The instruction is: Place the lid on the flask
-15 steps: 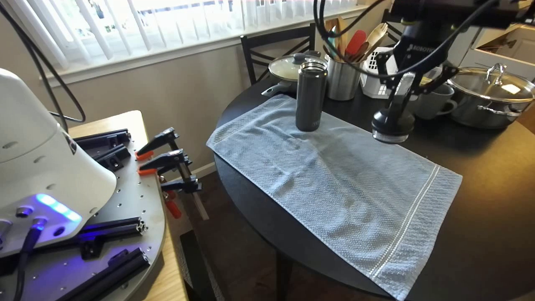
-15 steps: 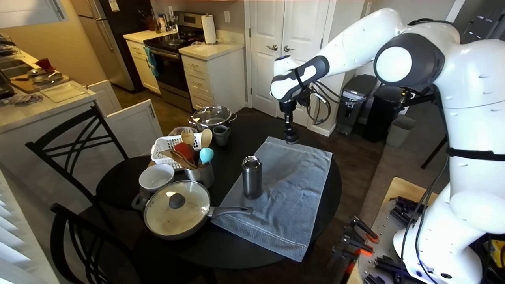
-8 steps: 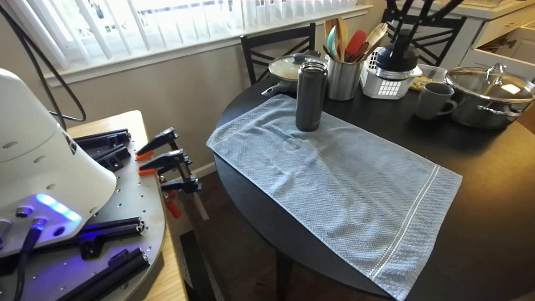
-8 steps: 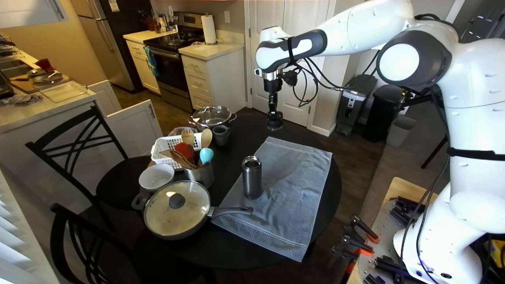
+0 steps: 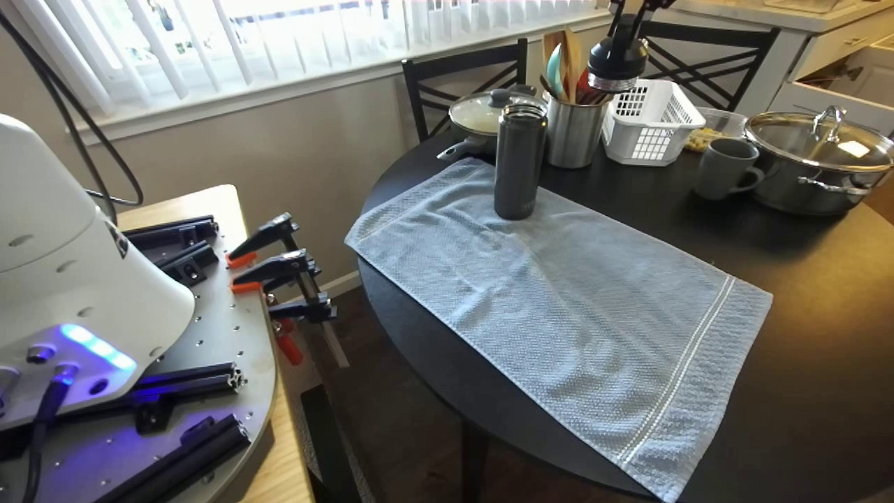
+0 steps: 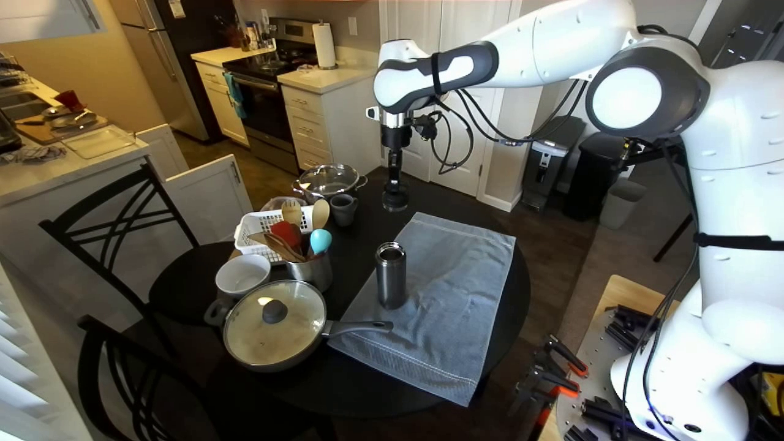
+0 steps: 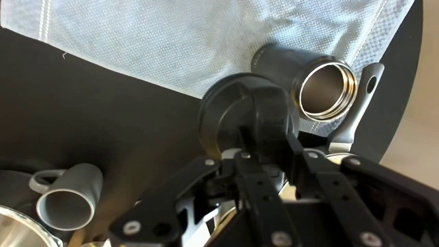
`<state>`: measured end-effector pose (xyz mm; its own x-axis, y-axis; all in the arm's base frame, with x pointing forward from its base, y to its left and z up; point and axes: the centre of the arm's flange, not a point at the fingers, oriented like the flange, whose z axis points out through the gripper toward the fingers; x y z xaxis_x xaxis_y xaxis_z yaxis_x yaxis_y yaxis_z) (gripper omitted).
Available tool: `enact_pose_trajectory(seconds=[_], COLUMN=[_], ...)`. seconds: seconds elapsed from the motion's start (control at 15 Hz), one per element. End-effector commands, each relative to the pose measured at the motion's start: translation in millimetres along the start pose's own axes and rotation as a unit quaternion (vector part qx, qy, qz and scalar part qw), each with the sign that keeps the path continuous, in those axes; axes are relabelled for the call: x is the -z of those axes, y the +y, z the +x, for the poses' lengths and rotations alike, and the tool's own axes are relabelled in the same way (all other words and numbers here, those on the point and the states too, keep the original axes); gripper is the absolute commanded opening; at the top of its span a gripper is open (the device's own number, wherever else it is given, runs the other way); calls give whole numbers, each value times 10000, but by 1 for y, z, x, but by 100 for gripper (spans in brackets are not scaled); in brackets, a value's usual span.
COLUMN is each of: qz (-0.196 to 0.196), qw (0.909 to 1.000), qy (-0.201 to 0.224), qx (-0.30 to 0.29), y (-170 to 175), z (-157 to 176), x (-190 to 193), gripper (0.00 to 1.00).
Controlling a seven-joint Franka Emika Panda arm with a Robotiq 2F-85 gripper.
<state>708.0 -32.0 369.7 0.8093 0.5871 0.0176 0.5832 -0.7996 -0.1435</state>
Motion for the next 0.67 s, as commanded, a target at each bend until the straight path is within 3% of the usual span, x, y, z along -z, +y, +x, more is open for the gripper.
enact_pose_trajectory(seconds=[0.0, 0.6], qz=[95, 388], qw=[9993, 9936], qy=[126, -21], qx=[346, 1057], y=[-29, -71], z=[3, 13], x=[10, -8], gripper=[9, 9])
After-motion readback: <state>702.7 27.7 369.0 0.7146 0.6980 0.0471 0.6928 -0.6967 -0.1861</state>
